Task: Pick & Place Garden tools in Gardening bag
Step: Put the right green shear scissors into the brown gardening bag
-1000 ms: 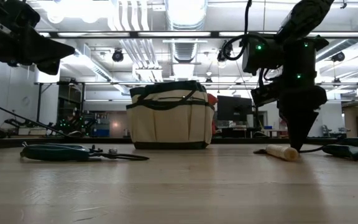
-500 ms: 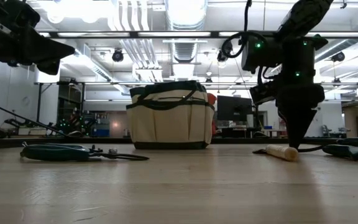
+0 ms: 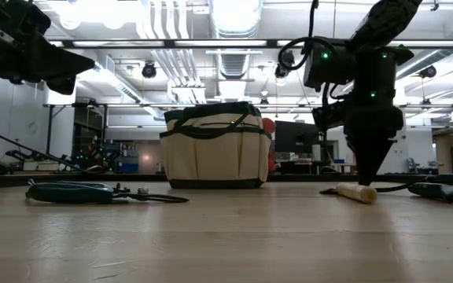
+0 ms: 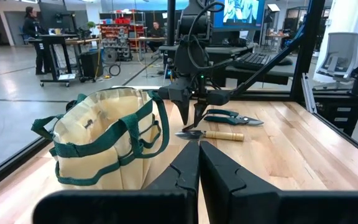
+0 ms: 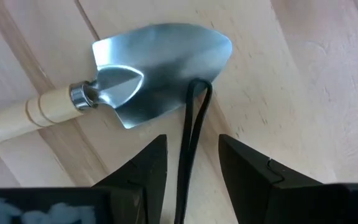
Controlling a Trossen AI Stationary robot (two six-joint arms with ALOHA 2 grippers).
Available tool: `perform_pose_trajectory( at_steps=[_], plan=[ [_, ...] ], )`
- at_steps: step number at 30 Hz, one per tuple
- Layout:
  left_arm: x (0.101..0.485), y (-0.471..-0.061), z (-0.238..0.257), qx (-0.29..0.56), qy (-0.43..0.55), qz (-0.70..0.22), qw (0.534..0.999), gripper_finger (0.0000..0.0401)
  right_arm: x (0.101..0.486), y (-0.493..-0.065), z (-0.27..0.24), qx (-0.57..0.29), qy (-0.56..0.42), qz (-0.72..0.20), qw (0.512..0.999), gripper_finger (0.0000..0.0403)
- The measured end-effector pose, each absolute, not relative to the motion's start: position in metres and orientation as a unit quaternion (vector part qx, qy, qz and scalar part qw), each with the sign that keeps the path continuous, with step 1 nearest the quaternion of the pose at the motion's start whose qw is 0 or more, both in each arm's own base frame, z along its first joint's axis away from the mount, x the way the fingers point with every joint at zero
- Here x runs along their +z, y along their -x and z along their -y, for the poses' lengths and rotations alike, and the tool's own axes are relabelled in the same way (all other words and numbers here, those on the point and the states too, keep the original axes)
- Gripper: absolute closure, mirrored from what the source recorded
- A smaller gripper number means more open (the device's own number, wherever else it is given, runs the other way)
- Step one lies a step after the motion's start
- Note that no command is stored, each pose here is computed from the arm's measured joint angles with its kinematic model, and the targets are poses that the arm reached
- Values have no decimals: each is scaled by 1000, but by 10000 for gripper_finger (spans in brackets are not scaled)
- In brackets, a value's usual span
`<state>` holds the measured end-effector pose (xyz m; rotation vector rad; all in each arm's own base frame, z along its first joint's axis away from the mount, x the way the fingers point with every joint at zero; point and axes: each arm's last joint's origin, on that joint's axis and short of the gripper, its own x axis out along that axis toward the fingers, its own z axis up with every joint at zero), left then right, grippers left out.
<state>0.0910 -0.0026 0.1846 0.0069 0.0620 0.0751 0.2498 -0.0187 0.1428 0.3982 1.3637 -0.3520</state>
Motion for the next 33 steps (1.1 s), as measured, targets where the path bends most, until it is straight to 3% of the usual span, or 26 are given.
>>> perform_pose_trajectory(
  at_steps=[16, 28, 33],
  plan=[
    [185, -91, 3, 37, -3, -31, 999, 387, 134, -244, 18, -159, -174, -620, 749, 292],
    [184, -91, 3, 38, -3, -31, 999, 387, 132, -245, 18, -161, -160, -615, 755, 387],
    [185, -91, 3, 37, -3, -31, 999, 387, 133, -245, 18, -156, -155, -614, 758, 394]
  ],
)
